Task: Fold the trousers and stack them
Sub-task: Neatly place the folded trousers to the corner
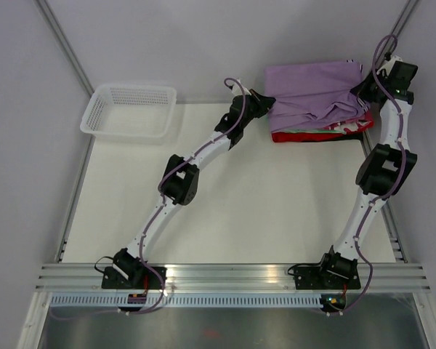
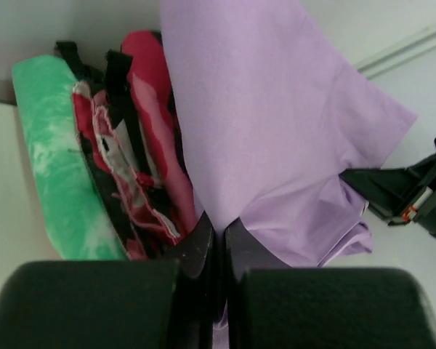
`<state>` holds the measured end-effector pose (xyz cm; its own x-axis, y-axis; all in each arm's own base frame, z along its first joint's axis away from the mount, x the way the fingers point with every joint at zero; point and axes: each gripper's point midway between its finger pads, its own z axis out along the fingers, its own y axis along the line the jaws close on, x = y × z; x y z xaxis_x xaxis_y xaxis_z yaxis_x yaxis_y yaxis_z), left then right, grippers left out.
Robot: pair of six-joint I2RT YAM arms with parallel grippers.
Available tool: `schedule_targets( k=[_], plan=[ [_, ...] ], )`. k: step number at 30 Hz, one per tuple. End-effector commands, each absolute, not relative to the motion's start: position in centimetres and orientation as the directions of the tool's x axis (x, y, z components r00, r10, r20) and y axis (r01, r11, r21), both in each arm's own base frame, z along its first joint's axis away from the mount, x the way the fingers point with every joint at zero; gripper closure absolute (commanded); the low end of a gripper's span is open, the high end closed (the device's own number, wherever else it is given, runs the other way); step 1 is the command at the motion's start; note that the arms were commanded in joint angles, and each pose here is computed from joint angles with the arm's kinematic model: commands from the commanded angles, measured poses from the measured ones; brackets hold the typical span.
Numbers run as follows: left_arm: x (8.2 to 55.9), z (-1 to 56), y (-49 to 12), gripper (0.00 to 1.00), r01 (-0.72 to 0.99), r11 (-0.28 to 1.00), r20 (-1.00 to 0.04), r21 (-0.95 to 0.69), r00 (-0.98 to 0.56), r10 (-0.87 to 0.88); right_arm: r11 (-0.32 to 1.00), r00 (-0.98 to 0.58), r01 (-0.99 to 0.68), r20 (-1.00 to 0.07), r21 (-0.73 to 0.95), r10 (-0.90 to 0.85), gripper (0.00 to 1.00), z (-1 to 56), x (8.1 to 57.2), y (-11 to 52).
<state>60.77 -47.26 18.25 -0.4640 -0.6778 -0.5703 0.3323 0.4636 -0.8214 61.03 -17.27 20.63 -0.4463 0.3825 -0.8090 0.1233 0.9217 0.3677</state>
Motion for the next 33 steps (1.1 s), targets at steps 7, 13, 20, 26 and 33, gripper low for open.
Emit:
schedule_targets(
  k=[7, 13, 20, 26, 33],
  plan=[
    [64.2, 27.6, -42.2, 0.98, 0.388, 0.334, -0.417, -0.859, -0.151, -0.896, 0.931, -0.126, 0.274, -0.951, 0.241, 0.283, 1.00, 30.5, 60.8, -27.0],
    [63.7, 26.1, -43.3, 0.98, 0.362, 0.342, -0.408, -0.867, -0.122, -0.905, 0.928, -0.081, 0.291, -0.960, 0.233, 0.267, 1.00, 31.5, 61.0, -28.3],
    [65.4, 23.0, -41.7, 0.59, 0.300, 0.394, -0.442, -0.869, -0.113, -0.890, 0.935, -0.135, 0.230, -0.943, 0.270, 0.306, 0.81, 28.3, 61.9, -27.3],
    [63.7, 30.3, -40.9, 0.09, 0.396, 0.522, -0.609, -0.756, -0.131, -0.782, 0.971, -0.178, 0.118, -0.958, 0.208, 0.227, 0.11, 31.3, 60.9, -22.9],
    [57.7, 39.7, -37.7, 0.00, 0.428, 0.689, -0.798, -0.585, -0.149, -0.584, 0.983, -0.149, -0.048, -0.974, 0.178, 0.169, 0.02, 39.7, 56.0, -15.4]
  ],
)
